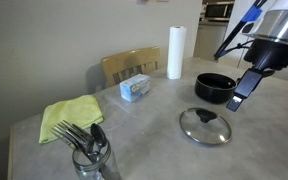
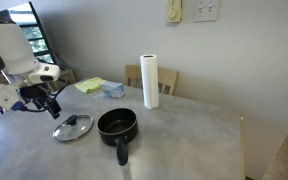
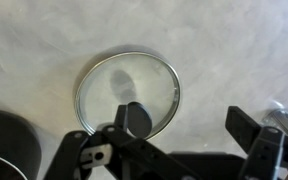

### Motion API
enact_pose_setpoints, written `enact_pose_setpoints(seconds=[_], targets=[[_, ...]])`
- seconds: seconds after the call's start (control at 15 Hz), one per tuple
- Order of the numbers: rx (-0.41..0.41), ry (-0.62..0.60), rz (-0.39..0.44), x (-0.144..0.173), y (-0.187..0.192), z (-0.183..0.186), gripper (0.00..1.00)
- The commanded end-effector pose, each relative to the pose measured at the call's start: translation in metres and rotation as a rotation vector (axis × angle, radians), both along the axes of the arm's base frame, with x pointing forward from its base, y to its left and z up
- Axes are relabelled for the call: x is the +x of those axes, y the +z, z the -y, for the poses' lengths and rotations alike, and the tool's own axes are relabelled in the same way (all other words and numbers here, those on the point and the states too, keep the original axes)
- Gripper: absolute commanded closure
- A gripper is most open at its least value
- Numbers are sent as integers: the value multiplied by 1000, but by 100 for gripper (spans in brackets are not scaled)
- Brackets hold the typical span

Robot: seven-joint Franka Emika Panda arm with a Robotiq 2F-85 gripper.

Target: Place the glass lid on the black pot

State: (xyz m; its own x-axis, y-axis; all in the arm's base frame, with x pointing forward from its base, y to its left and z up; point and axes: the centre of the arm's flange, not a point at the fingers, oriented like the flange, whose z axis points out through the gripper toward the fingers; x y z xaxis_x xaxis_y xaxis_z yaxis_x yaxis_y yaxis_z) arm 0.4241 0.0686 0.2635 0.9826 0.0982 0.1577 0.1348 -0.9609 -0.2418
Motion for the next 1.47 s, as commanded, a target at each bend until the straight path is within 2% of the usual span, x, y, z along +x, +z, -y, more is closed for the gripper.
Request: enact_pose_setpoints(seconds=[0.0,0.33,0.53,0.67,0.93,1.07,1.2,1.4], targets=[[0,-3,1,1,0,1,0],[39,249,24,28,-20,-5,0],[29,409,44,50,-28,-16,0],[-12,487,50,64,-38,-25,0],[-166,601,51,84,-64,-37,0],[-259,625,87,90,-69,-40,0],[-311,619,128,96,-69,-41,0],[-366,515,161,99,-70,-41,0]])
